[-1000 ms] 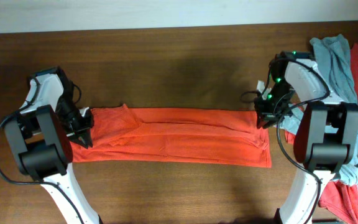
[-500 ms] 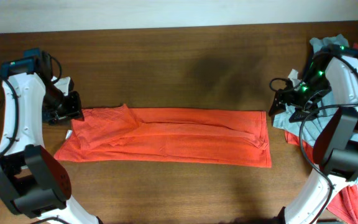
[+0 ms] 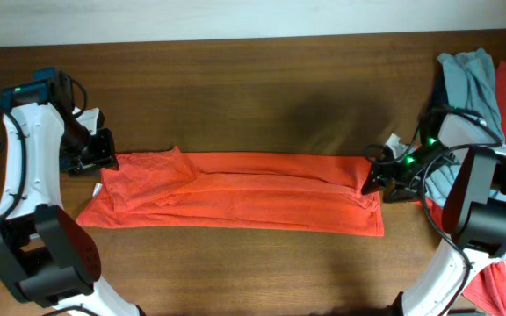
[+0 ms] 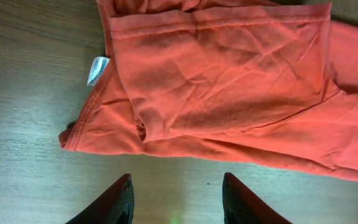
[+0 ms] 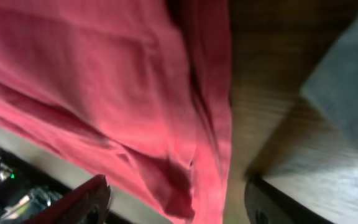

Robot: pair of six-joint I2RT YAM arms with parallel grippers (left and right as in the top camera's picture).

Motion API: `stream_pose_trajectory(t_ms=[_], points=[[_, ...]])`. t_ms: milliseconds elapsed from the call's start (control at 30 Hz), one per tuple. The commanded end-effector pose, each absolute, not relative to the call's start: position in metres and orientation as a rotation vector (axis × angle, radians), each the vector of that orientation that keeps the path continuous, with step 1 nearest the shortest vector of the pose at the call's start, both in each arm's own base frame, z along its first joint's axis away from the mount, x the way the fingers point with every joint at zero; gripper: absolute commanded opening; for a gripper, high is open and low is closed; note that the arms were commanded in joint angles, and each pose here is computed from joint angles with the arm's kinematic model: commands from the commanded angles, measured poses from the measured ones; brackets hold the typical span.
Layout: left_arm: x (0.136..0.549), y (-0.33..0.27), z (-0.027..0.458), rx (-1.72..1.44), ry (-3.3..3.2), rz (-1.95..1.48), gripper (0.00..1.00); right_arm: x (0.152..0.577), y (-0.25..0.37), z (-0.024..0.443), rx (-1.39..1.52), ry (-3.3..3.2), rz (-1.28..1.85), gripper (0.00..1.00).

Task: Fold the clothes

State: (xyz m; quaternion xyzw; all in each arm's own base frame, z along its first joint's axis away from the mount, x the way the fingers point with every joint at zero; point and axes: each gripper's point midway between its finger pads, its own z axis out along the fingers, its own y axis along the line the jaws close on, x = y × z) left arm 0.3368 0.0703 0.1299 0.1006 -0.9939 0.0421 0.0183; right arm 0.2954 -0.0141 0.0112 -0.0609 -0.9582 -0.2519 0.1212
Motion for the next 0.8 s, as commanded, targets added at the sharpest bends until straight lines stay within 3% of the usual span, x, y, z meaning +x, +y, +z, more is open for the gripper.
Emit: stream_pose_trajectory(t_ms=[0,167,233,500,767], points=[[0.339,0.071,0.134,0.322,-3.103,0.145,0.46,0.295,-0.010,0.001,-0.207,-2.816,-0.739,0.72],[0.339,0.071,0.134,0.322,-3.103,0.145,0.46,0.291,0.001,-0.004,-0.160,-2.809,-0.731,0.67],[0.339,0.071,0.134,0.322,-3.103,0.145,0.46,0.292,0.008,-0.004,-0.123,-2.808,-0.725,0.59],[0.339,0.071,0.134,0.322,-3.102,0.145,0.47,0.297,0.018,-0.011,-0.137,-2.825,-0.614,0.04],[0.338,0.071,0.134,0.322,-3.101,0.145,0.46,0.317,-0.018,-0.004,-0.238,-2.899,-0.516,0.04]])
